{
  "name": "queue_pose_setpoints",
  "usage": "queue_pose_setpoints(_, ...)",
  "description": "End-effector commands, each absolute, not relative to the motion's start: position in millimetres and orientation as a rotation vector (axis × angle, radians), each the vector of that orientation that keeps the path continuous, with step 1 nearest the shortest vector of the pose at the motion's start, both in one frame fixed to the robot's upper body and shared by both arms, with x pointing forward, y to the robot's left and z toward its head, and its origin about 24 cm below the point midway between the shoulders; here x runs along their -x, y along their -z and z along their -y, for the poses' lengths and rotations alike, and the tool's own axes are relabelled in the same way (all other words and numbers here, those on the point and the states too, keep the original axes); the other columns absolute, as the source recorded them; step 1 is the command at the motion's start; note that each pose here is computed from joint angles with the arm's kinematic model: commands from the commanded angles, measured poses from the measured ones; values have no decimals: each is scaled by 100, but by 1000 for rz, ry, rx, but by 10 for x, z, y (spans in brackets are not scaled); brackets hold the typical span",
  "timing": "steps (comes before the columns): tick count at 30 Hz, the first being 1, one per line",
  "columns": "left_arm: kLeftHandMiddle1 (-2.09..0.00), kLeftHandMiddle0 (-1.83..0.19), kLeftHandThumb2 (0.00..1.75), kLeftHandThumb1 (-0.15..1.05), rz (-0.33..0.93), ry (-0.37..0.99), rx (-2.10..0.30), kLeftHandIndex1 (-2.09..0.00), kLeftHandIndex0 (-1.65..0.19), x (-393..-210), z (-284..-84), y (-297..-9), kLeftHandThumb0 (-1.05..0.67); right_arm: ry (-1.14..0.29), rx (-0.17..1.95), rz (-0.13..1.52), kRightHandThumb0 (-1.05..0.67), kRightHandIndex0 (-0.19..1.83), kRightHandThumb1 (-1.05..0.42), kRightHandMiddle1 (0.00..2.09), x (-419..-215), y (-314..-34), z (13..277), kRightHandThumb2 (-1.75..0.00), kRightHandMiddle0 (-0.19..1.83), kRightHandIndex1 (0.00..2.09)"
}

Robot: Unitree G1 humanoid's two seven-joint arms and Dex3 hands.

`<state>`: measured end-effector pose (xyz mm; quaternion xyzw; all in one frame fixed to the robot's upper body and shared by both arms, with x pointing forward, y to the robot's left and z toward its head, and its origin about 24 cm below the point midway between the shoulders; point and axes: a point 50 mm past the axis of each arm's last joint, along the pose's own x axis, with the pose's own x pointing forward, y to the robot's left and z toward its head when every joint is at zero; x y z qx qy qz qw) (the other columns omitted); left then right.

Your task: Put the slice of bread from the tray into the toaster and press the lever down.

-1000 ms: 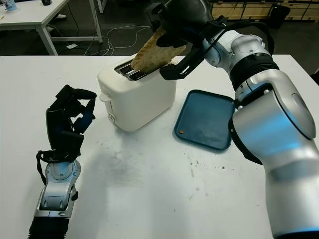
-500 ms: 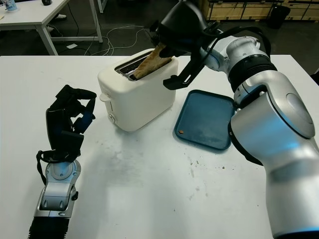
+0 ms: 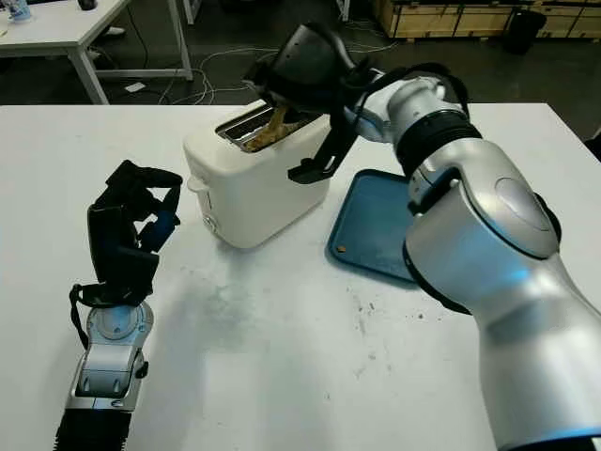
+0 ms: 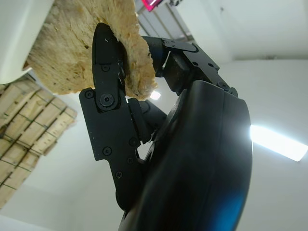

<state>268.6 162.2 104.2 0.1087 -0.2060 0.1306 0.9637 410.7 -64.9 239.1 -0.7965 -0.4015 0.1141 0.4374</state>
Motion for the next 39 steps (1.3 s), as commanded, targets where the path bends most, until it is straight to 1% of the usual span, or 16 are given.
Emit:
queue_pose_setpoints(1, -175, -78, 29, 92, 424, -269, -213, -151, -65, -2680, -1610, -1038, -49, -256, 1999, 1033, -49, 112, -92, 174, -4096, -2490, 520, -32, 73, 175)
queue_pose_setpoints(5, -175, -78, 29, 92, 422, -269, -216, -151, -64, -2675, -1615, -1030, -49, -241, 2082, 1065, -53, 112, -92, 173, -4091, -2495, 425, -26, 75, 175)
queue_pose_setpoints(7, -175, -78, 29, 92, 424, -268, -215, -151, -64, -2673, -1614, -1027, -49, -248, 2091, 1071, -55, 113, -92, 160, -4083, -2500, 383, -25, 77, 175)
queue_pose_setpoints(9, -175, -77, 29, 92, 425, -266, -212, -151, -64, -2672, -1611, -1028, -48, -274, 2042, 1059, -61, 105, -92, 104, -4070, -2505, 349, -19, 82, 173)
queue_pose_setpoints(10, -175, -77, 29, 92, 425, -267, -212, -151, -64, -2672, -1609, -1028, -47, -301, 2028, 1020, -65, 98, -92, 93, -4073, -2508, 337, -19, 83, 169)
queue_pose_setpoints(13, -175, -77, 29, 92, 414, -272, -215, -150, -64, -2673, -1606, -1022, -49, -367, 2045, 914, -77, 55, -92, 89, -4085, -2521, 308, -22, 52, 114)
queue_pose_setpoints(14, -175, -77, 29, 92, 412, -273, -215, -150, -64, -2672, -1605, -1020, -50, -371, 2056, 903, -77, 49, -92, 87, -4087, -2529, 307, -21, 48, 102)
queue_pose_setpoints(15, -175, -77, 29, 92, 411, -274, -216, -150, -64, -2671, -1604, -1020, -50, -366, 2060, 908, -77, 44, -92, 84, -4088, -2538, 311, -21, 45, 94)
queue_pose_setpoints(17, -175, -77, 29, 92, 414, -271, -208, -150, -64, -2668, -1602, -1018, -49, -355, 2057, 913, -72, 39, -92, 50, -4089, -2560, 320, -20, 52, 80)
queue_pose_setpoints(20, -175, -77, 29, 92, 417, -268, -207, -150, -64, -2667, -1602, -1013, -47, -349, 2042, 915, -70, 34, -92, 26, -4087, -2589, 327, -18, 53, 74)
queue_pose_setpoints(27, -175, -78, 29, 92, 407, -264, -198, -148, -65, -2662, -1599, -1001, -49, -224, 2051, 905, -65, 44, -92, 19, -4124, -2678, 393, -22, 69, 67)
queue_pose_setpoints(30, -175, -77, 28, 92, 414, -265, -206, -146, -65, -2661, -1599, -998, -48, -100, 2067, 938, -61, 58, -92, 38, -4141, -2743, 443, -12, 80, 81)
queue_pose_setpoints(33, -175, -78, 29, 92, 410, -268, -214, -147, -66, -2665, -1596, -998, -49, -42, 2044, 930, -56, 56, -92, 57, -4151, -2805, 491, -14, 71, 109)
queue_pose_setpoints(35, -175, -78, 28, 92, 405, -269, -216, -147, -67, -2666, -1593, -998, -50, -32, 2035, 880, -57, 48, -92, 71, -4165, -2855, 519, -10, 57, 108)
queue_pose_setpoints(37, -175, -78, 28, 92, 403, -270, -215, -148, -66, -2665, -1589, -999, -50, -28, 2046, 839, -61, 40, -92, 59, -4176, -2893, 537, -6, 47, 92)
queue_pose_setpoints(39, -175, -78, 28, 92, 405, -271, -215, -147, -66, -2665, -1590, -1000, -49, -45, 2061, 797, -63, 24, -86, 27, -4183, -2933, 554, -1, 37, 69)
